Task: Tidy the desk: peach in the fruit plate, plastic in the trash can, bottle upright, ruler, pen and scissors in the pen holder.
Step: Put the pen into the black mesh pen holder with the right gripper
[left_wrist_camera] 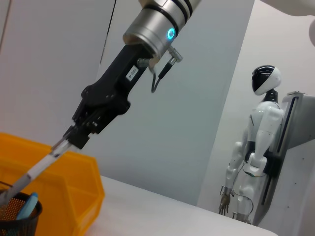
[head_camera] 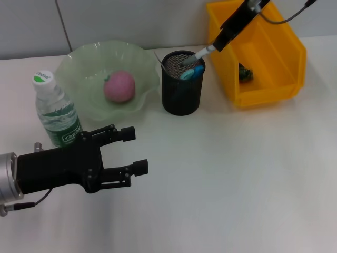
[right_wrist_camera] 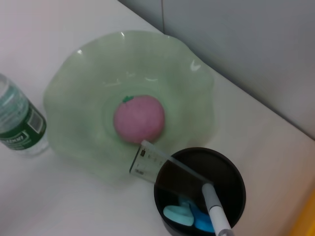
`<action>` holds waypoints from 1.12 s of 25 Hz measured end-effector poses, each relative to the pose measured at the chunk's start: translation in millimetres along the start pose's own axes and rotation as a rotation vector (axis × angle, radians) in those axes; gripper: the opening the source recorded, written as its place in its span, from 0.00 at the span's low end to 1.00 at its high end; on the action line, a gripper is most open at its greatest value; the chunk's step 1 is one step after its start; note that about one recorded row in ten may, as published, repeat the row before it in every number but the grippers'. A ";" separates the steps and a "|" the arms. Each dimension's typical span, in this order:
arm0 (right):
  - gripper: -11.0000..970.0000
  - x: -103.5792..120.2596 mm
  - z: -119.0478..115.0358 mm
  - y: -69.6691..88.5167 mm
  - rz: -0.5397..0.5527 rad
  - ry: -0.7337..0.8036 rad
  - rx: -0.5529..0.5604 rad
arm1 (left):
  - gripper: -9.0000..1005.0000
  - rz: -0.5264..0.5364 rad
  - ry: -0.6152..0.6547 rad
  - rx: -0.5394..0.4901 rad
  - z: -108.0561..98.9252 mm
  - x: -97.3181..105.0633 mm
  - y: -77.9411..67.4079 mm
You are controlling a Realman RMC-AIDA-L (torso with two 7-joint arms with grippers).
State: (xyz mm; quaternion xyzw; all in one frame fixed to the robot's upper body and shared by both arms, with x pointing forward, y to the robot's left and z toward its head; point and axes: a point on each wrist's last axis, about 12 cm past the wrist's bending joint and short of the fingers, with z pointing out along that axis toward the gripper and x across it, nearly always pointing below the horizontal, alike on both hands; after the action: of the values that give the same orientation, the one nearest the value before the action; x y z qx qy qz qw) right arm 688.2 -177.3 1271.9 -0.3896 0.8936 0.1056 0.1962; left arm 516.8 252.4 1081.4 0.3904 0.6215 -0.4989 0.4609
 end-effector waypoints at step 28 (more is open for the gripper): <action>0.50 -14.1 25.7 22.3 -0.018 -0.129 0.083 | 0.86 -0.024 -0.001 -0.013 -4.1 6.4 -2.9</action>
State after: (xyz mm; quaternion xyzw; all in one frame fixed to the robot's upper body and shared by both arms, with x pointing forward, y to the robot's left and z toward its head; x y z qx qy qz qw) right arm 687.3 -144.3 1255.6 -0.3816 0.8791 0.0918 0.2704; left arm 511.5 256.0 1076.4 0.3797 0.6290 -0.5006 0.4578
